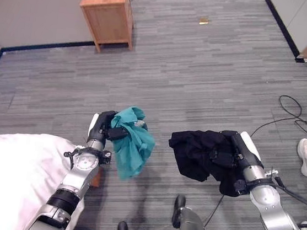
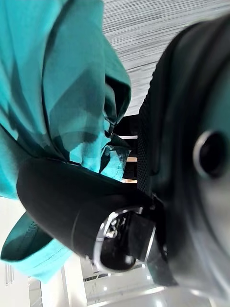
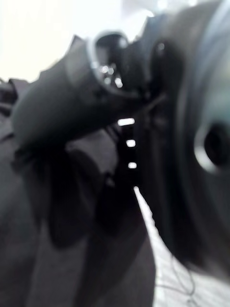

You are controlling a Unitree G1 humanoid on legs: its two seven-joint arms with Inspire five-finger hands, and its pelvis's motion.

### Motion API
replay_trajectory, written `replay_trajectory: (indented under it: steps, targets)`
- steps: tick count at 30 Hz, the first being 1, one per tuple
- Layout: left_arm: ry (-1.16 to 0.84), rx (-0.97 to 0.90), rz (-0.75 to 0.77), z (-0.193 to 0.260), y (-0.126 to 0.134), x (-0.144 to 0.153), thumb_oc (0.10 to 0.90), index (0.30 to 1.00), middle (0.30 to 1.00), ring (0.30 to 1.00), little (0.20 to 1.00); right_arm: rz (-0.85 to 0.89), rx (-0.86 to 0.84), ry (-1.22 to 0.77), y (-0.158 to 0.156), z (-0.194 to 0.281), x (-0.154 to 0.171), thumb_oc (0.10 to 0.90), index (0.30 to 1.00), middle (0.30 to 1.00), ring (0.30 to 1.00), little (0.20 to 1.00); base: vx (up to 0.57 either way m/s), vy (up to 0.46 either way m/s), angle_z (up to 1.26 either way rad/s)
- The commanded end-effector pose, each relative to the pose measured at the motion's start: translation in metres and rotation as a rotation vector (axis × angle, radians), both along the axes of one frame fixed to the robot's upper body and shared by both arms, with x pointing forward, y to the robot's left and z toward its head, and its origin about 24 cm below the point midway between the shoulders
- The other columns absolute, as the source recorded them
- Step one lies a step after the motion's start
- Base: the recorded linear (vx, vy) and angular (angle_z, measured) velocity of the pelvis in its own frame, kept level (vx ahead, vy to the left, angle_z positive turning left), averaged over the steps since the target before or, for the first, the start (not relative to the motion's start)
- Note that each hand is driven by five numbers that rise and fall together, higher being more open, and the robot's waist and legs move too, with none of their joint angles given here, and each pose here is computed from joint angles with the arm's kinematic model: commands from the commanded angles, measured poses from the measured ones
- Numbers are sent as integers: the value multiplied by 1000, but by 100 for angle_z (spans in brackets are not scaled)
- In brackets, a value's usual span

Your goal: Pick up bed clothes into laundry basket.

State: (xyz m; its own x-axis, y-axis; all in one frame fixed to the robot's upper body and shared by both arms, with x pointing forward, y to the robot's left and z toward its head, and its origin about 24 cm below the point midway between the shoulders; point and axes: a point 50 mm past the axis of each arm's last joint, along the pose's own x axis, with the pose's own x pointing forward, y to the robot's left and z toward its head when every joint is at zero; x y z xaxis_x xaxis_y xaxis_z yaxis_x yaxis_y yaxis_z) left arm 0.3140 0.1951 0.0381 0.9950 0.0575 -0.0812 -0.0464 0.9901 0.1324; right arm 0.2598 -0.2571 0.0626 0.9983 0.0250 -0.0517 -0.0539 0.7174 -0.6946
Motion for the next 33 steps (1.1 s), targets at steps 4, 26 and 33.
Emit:
replay_trajectory:
  steps: [4,26,33]
  targets:
    - [-205,-32,46,37,18,2,400,300,300,300,300,8,-59,-206,-8,47,16,400,300,300,300,300,511,-403,14]
    - [-175,220,114,39,56,-10,400,300,300,300,300,100,-118,-160,8,40,28,400,300,300,300,300,549,77,-54]
    - [-272,303,80,71,51,8,400,300,300,300,300,139,-91,-166,16,42,24,400,300,300,300,300,382,-25,80]
